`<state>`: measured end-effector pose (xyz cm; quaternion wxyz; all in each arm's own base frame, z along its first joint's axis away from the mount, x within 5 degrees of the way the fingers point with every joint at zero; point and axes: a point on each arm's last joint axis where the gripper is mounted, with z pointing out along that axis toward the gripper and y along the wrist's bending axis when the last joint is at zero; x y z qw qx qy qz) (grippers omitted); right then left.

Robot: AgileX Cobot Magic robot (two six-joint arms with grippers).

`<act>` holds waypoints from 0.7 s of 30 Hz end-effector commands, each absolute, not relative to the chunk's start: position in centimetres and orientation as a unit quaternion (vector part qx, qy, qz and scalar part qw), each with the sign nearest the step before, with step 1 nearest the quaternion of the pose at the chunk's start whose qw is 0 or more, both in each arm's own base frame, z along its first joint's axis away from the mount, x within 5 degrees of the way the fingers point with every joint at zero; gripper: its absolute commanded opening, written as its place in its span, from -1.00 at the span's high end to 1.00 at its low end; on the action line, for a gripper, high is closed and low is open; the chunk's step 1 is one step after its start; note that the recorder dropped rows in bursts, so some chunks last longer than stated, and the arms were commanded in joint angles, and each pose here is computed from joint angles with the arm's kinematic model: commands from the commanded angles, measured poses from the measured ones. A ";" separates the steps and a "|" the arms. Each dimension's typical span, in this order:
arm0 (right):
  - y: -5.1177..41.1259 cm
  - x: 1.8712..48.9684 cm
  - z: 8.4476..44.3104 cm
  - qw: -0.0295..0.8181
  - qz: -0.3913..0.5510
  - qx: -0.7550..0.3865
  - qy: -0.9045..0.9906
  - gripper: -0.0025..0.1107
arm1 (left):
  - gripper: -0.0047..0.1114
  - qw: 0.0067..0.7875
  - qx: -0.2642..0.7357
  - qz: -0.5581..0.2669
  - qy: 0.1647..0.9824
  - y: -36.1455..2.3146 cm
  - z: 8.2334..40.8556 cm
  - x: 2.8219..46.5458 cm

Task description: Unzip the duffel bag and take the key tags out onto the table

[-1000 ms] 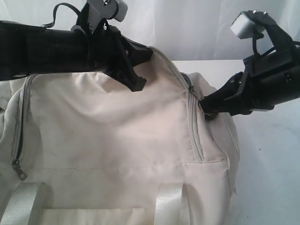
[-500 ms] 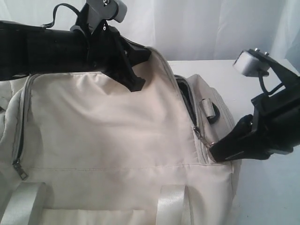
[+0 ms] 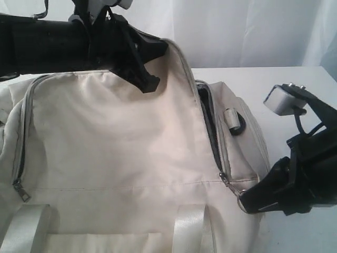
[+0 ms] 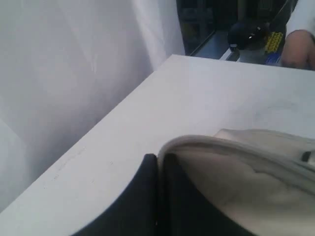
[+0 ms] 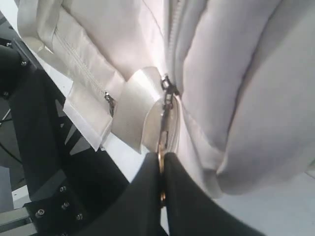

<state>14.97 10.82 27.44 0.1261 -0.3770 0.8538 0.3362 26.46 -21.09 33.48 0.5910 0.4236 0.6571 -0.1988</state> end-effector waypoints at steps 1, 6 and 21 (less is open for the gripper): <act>10.8 15.4 27.8 0.166 0.320 -0.371 0.856 0.95 | 0.92 0.610 0.444 -0.221 0.618 -21.2 34.9 25.6; 10.8 16.1 30.4 0.243 0.303 -0.371 0.844 0.64 | 0.92 0.600 0.445 -0.226 0.625 -20.9 34.1 25.0; 14.1 17.2 35.2 0.427 0.304 -0.482 0.702 -0.14 | 0.92 0.591 0.509 -0.313 0.542 -17.6 34.2 16.4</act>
